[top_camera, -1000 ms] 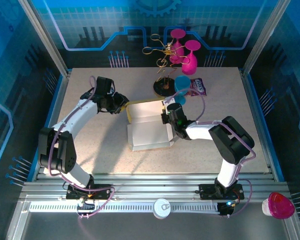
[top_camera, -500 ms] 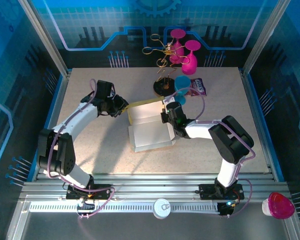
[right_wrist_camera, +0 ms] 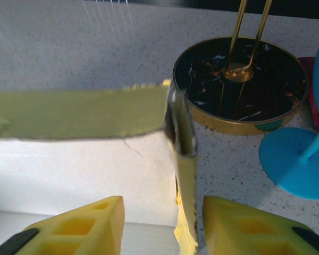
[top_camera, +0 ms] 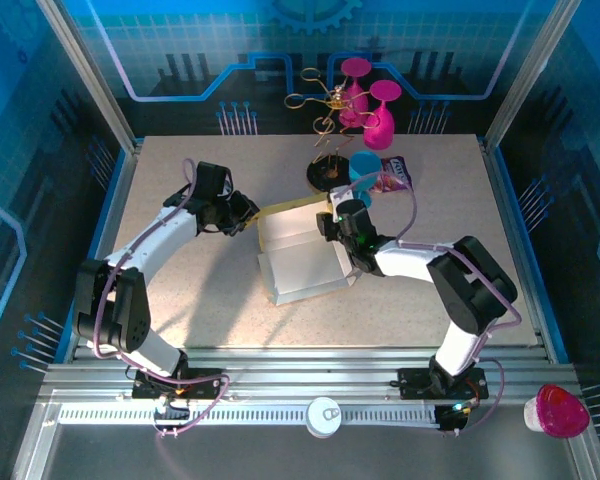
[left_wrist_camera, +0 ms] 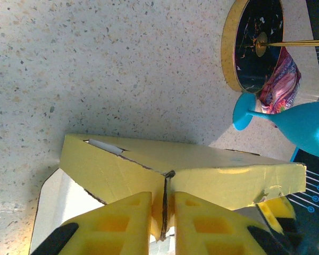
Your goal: Fold the paper box
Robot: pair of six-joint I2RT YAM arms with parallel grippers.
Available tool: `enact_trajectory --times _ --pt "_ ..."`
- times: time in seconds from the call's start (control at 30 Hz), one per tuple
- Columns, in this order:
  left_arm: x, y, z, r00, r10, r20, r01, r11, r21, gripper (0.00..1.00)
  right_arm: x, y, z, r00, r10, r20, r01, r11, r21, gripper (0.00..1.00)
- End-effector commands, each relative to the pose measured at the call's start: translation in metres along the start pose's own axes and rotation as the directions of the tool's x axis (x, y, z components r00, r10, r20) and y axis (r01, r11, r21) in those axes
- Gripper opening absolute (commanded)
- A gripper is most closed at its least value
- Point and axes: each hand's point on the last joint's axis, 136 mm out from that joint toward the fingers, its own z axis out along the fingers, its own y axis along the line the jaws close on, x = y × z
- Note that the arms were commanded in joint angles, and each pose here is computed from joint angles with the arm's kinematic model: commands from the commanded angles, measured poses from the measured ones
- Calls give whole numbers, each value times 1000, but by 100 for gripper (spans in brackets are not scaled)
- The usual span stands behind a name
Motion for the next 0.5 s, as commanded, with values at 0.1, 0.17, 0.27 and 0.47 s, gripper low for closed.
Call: enact_trajectory --times 0.1,0.17,0.27,0.47 --pt "11 12 3 1000 11 -19 -12 998 -60 17 -12 -5 -24 998 59 2 -59 998 -16 56" --pt "11 11 3 1000 13 -16 -14 998 -61 17 -13 -7 -29 997 78 -6 -78 997 -16 58" --pt "12 10 4 1000 18 -16 -19 998 -61 17 -19 -15 -40 991 134 -3 -134 991 -4 59" --pt "13 7 2 999 29 -13 -30 998 -60 17 -45 -43 -55 910 412 -44 -412 911 24 62"
